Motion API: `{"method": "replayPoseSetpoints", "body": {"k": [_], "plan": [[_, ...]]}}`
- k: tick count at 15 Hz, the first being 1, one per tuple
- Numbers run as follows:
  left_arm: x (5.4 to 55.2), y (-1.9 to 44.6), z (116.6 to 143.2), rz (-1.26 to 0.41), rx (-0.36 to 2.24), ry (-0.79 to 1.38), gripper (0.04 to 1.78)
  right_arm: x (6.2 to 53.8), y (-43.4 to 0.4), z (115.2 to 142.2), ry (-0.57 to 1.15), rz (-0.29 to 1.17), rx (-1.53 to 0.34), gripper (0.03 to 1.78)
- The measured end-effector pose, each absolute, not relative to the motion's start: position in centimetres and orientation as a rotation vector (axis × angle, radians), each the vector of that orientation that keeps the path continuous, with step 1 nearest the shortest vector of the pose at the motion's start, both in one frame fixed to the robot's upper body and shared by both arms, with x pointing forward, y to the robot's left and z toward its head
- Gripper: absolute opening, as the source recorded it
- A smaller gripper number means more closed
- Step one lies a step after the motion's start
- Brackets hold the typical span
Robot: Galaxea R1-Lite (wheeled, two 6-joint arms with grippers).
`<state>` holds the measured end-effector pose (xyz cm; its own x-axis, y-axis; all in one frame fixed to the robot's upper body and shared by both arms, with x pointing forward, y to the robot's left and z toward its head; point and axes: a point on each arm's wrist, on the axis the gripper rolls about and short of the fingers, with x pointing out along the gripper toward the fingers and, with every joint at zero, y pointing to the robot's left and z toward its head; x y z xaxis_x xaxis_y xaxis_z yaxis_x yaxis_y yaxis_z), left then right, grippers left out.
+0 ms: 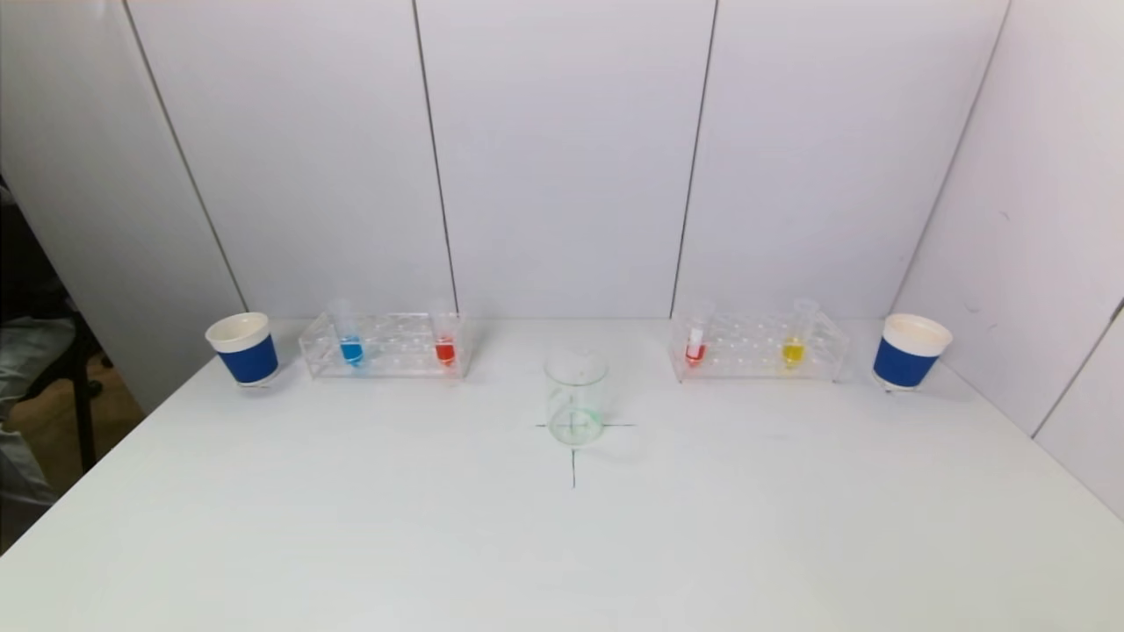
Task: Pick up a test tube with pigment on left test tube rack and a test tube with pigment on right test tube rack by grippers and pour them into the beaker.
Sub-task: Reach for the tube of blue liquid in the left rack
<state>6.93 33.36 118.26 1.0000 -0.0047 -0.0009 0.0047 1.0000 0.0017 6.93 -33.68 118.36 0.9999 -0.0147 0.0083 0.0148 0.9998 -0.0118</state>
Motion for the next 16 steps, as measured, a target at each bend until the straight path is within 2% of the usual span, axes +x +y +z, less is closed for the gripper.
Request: {"method": "replayPoseSetpoints", "body": {"k": [16], "plan": [[6.92, 33.36, 118.35, -0.005, 0.008, -0.006, 1.76, 6.93, -33.68, 118.36, -0.009, -0.015, -0.011, 1.77]]}}
